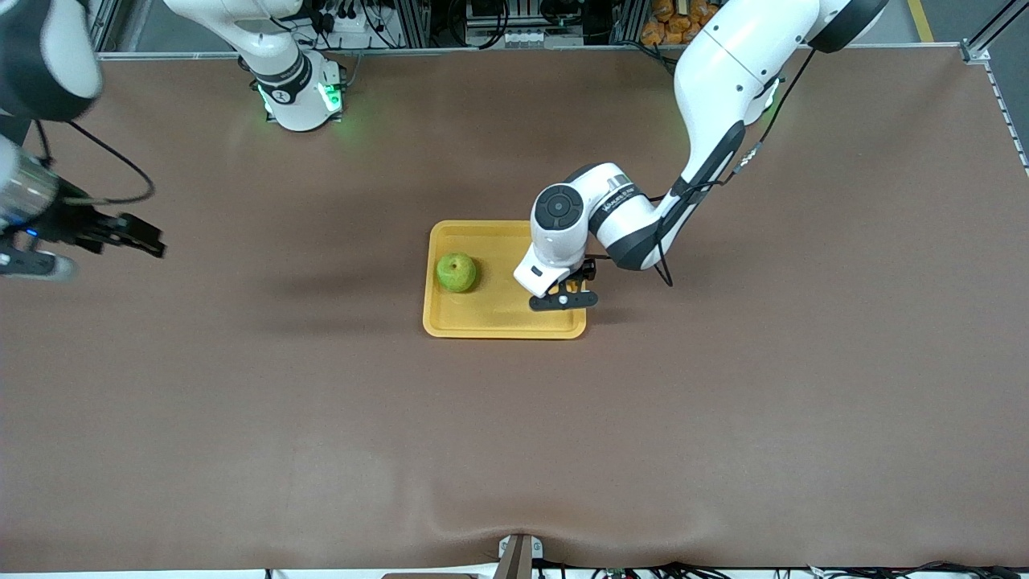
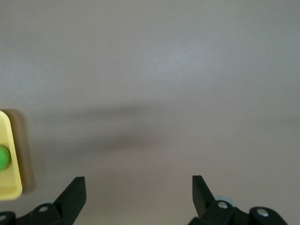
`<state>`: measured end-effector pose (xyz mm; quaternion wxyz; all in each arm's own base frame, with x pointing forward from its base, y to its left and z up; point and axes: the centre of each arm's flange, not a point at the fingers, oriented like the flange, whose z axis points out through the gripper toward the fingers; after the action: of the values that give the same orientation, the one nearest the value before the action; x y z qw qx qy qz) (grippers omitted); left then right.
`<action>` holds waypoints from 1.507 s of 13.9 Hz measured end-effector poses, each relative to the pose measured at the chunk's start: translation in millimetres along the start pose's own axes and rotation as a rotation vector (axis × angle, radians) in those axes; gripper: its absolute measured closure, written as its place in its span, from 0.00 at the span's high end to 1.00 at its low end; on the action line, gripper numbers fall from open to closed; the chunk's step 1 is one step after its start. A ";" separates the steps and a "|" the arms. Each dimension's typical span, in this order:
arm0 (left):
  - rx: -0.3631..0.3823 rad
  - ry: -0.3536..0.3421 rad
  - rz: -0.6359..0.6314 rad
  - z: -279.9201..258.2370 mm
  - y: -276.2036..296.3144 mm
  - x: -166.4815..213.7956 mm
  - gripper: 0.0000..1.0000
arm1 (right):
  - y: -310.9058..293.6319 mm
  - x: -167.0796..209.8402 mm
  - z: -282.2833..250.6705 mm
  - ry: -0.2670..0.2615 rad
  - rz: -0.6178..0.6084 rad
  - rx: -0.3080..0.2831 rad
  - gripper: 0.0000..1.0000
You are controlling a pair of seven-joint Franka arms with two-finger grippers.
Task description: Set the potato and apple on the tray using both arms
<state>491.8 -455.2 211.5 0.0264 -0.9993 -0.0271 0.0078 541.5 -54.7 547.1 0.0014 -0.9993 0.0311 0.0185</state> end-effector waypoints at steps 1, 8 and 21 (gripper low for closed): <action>0.008 0.003 -0.006 -7.2 -1.4 4.3 1.00 | 7.2 -8.6 -10.4 -0.002 -0.008 0.003 1.00; 0.034 0.021 -0.107 -142.3 -66.1 65.8 1.00 | -7.6 -68.1 -63.4 -0.061 0.077 0.079 1.00; -0.006 0.141 -0.253 -354.0 -306.7 110.3 1.00 | -9.7 -67.2 -94.7 0.018 0.036 0.042 1.00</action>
<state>591.5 -161.9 579.7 0.0260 -0.9860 -0.1510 -0.0659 478.6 -41.3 644.3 0.0219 -0.9985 0.0497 0.0088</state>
